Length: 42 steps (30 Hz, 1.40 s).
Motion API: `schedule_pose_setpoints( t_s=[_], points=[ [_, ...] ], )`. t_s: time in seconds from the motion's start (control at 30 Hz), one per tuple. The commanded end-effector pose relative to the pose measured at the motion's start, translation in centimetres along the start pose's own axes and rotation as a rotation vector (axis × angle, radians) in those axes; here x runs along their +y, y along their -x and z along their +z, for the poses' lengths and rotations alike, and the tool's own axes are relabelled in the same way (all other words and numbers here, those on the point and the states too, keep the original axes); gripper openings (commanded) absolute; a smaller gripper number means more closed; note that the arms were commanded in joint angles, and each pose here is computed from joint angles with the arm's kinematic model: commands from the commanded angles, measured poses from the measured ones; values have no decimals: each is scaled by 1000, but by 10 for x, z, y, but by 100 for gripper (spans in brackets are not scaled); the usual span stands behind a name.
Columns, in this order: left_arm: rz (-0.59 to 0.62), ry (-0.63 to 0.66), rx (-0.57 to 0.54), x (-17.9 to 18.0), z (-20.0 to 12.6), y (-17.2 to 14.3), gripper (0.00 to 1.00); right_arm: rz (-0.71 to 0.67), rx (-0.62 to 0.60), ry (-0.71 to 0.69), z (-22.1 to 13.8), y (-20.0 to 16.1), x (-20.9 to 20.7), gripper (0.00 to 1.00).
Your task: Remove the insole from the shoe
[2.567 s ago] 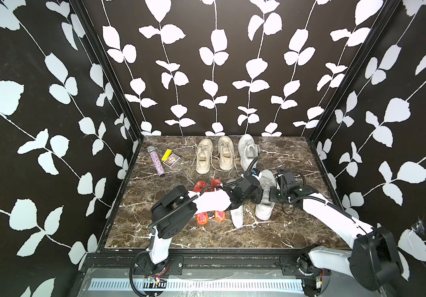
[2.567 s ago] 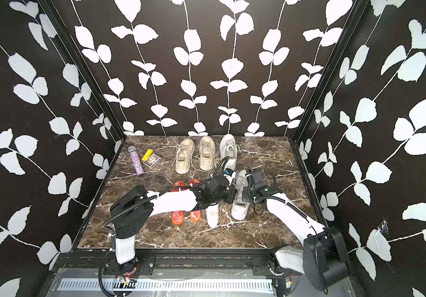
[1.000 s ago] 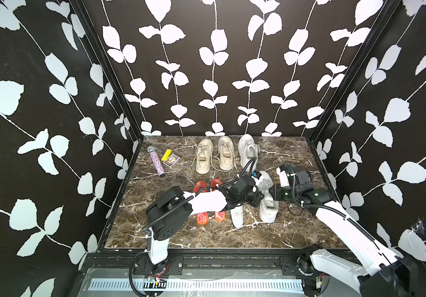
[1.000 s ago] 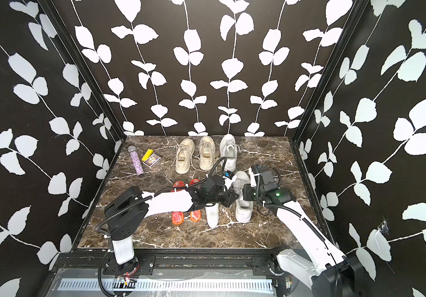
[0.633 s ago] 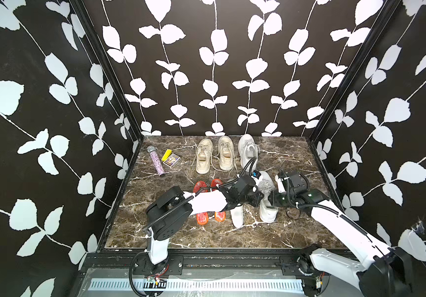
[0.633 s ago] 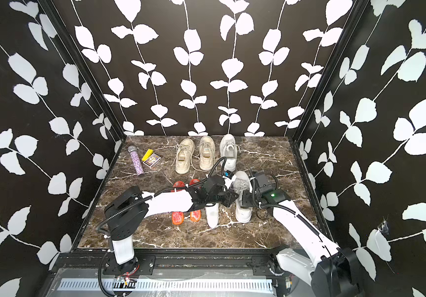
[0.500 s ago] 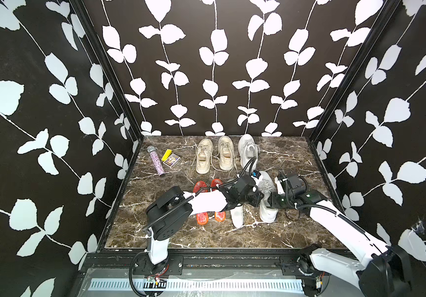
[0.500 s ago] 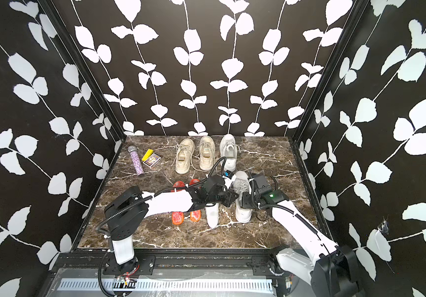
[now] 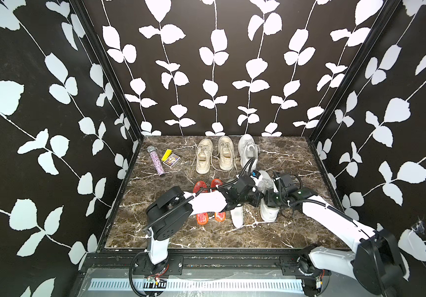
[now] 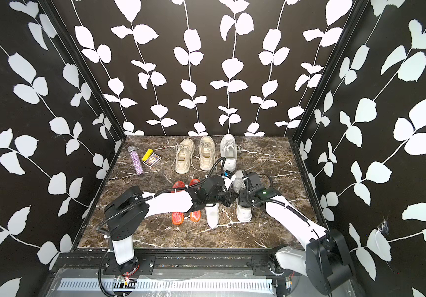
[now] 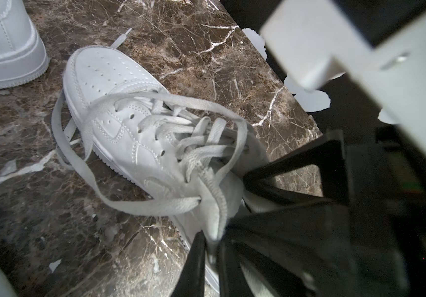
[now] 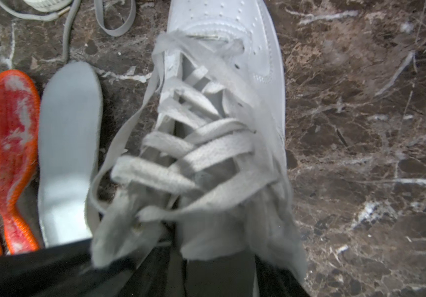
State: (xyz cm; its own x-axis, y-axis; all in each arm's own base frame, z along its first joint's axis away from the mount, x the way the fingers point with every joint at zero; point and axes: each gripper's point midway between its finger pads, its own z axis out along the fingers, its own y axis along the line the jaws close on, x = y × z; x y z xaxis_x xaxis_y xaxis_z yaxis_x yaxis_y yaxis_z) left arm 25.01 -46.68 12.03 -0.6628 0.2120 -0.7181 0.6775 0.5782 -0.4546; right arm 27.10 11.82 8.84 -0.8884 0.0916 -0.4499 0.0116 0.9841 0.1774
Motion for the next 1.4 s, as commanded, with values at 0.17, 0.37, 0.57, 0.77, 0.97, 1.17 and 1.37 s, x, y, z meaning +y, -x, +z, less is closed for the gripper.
schedule_pose_setpoints(
  t_s=[0.17,0.37,0.57,0.77,0.97,1.17,1.37],
  points=[
    [1,15,-42,0,-12,11,8,11,-64,-45,3,13,-7,31],
    [13,20,-47,0,-13,13,8,-11,-142,26,-22,28,4,8],
    [93,10,-53,-16,-17,18,9,-21,-159,76,-36,38,16,0],
    [220,36,-50,-23,-27,23,23,-25,-174,178,-52,46,35,0],
    [356,50,-38,-26,-31,29,42,-55,-156,252,-57,43,49,0],
    [428,71,-4,-21,-23,25,46,-67,-165,306,-66,45,58,0],
    [464,53,5,-20,-16,19,50,-89,-172,370,-76,46,68,0]
  ],
)
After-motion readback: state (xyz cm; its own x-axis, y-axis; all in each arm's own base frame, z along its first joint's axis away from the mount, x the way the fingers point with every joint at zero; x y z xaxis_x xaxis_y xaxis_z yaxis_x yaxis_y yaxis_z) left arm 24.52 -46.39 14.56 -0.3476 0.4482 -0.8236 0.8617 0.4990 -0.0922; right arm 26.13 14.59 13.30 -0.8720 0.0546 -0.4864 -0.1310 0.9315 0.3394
